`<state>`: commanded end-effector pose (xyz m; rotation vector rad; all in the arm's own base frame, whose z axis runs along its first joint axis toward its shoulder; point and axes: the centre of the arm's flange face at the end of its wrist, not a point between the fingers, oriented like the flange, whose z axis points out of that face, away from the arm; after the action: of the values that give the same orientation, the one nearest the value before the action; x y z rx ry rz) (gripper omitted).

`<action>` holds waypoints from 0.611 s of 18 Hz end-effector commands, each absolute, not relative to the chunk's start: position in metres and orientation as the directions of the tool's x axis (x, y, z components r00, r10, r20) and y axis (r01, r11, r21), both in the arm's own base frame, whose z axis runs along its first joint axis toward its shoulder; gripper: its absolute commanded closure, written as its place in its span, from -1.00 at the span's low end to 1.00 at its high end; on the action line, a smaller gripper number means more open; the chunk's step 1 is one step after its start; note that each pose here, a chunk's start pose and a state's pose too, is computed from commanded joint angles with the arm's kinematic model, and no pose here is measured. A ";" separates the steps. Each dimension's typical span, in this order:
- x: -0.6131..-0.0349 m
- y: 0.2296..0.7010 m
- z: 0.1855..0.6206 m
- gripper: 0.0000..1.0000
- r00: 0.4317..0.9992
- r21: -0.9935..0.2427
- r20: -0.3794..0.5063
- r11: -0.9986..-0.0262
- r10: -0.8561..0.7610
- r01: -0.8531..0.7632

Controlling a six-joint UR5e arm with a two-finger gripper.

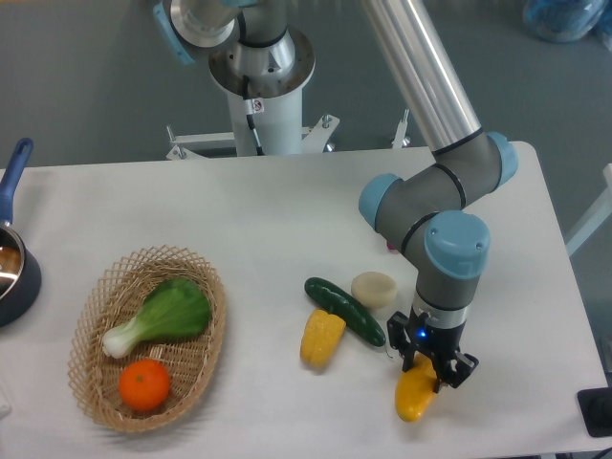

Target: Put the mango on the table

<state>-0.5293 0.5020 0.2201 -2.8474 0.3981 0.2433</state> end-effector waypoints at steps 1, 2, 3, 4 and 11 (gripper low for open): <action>-0.529 0.502 0.220 -0.29 0.948 -0.227 -0.199 -0.930 -0.248 -0.291; -0.529 0.502 0.220 -0.48 0.948 -0.227 -0.199 -0.929 -0.249 -0.292; -0.529 0.502 0.220 -0.52 0.946 -0.226 -0.200 -0.928 -0.254 -0.296; -0.529 0.502 0.220 -0.52 0.946 -0.226 -0.200 -0.928 -0.254 -0.297; -0.529 0.501 0.235 -1.00 0.943 -0.233 -0.220 -0.925 -0.250 -0.300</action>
<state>-0.5287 0.5007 0.2354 -2.8328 0.4082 0.2706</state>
